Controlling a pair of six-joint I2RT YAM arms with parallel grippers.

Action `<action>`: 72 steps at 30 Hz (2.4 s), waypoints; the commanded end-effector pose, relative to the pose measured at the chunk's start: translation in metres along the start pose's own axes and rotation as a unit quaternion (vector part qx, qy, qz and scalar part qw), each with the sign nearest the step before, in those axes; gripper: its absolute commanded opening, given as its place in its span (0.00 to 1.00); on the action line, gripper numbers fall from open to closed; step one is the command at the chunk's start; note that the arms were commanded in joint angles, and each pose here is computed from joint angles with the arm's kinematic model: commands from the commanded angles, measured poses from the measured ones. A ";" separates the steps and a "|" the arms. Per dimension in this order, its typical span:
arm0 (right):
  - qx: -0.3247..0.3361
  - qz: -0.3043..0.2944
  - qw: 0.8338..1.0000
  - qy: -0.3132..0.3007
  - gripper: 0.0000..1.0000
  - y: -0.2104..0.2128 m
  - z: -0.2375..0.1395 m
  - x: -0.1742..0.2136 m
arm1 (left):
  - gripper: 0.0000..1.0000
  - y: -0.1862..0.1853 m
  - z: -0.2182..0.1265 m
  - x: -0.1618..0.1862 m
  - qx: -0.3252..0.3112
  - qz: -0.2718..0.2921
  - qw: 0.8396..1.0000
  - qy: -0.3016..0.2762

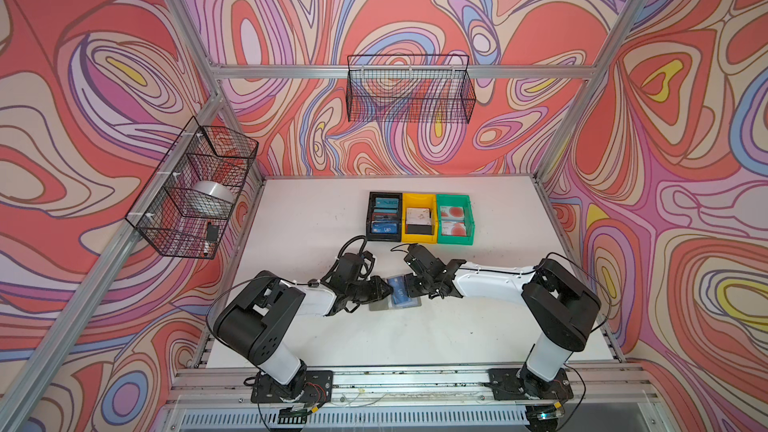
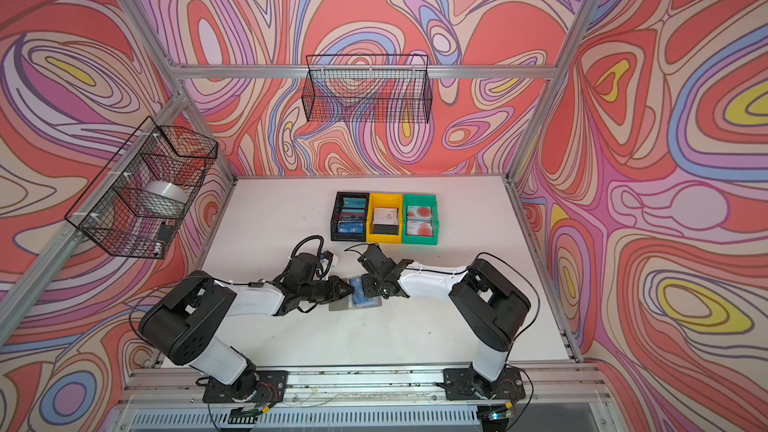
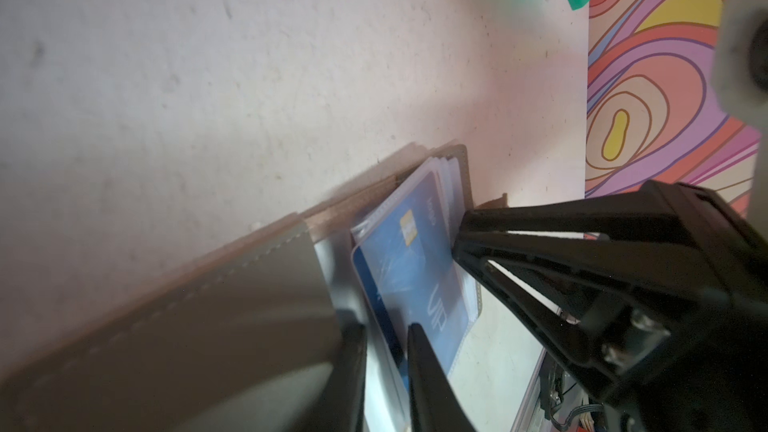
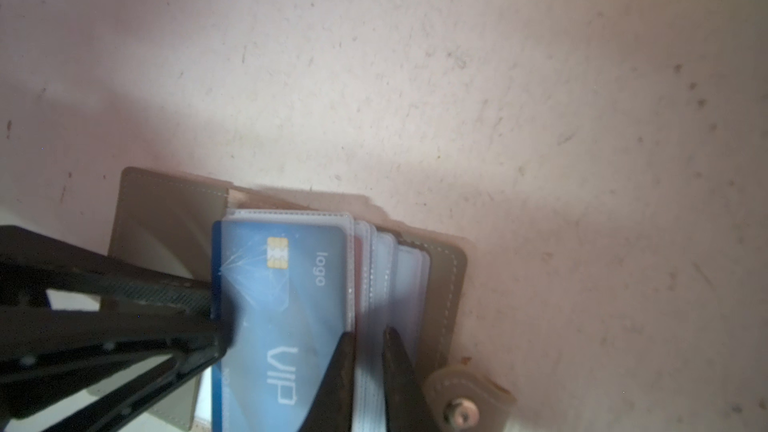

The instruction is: Take the credit cards out of the card holder

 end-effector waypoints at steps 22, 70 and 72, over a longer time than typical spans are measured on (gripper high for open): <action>0.017 0.012 0.999 0.041 0.17 -0.009 0.004 0.037 | 0.05 0.007 0.002 0.002 0.000 -0.013 1.000 -0.007; -0.059 -0.021 0.998 0.000 0.17 0.024 0.001 -0.005 | 0.00 0.004 -0.028 -0.007 -0.075 0.010 0.997 0.000; -0.057 -0.020 0.998 0.003 0.18 0.024 0.001 -0.004 | 0.00 0.006 -0.031 -0.008 -0.076 0.008 0.997 0.000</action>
Point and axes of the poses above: each gripper's point midway between its finger pads, its own z axis out along the fingers, its own y axis along the line the jaws close on, x = y × z, the point moved 3 cm from there along -z, back along the fingers, and after that the axes turned 15 degrees about -z, right-handed, at the moved point
